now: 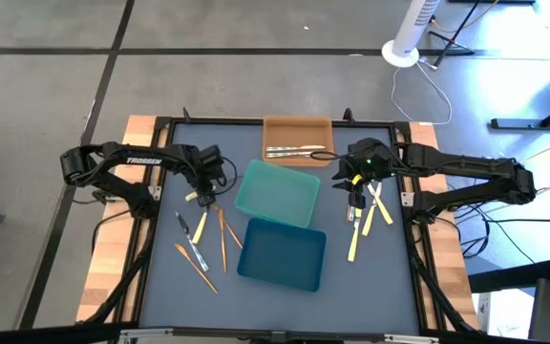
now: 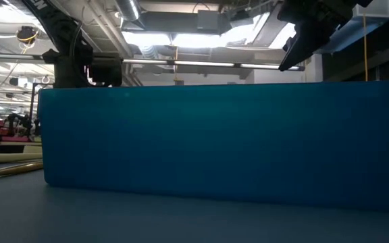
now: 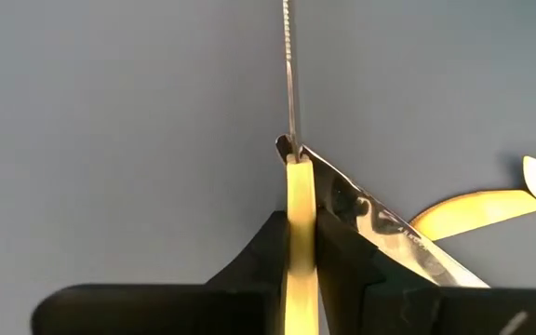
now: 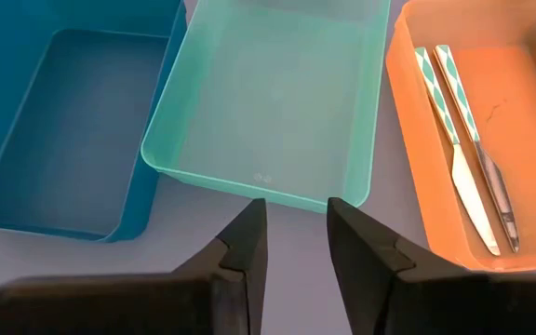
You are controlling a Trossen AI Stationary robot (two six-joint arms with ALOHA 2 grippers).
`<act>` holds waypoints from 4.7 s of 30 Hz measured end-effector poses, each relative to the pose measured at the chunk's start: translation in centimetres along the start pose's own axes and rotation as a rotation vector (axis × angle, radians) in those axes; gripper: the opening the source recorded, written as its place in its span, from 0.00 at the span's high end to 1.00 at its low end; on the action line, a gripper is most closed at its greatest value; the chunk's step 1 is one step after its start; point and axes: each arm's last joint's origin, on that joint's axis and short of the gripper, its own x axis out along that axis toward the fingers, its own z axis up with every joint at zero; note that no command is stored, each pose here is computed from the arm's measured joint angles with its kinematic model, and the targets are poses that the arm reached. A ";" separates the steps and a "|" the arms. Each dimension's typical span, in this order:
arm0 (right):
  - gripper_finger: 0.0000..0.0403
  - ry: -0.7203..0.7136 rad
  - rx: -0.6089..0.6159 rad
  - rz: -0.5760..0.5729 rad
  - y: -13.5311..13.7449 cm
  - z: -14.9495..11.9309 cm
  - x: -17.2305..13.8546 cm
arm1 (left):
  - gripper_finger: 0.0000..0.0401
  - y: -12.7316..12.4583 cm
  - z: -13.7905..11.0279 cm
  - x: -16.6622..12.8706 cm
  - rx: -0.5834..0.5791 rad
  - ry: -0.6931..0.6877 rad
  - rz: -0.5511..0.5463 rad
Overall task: Sort silverware by color (type)
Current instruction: Put the yellow knife into the green bin
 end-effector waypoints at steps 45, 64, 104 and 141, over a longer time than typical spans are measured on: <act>0.75 0.001 0.001 0.000 0.0 0.0 0.0 | 0.93 -8.0 10.5 -9.2 0.382 -0.510 0.104; 0.75 0.002 0.028 0.000 0.0 0.0 0.0 | 0.93 -12.2 11.7 -1.5 0.587 -0.352 0.084; 0.75 0.002 0.028 0.000 0.0 0.0 0.0 | 0.88 -12.1 13.0 2.3 0.629 -0.351 0.049; 0.75 0.001 -0.120 0.240 3.8 0.1 0.1 | 0.73 -12.1 13.0 1.7 0.626 -0.364 0.052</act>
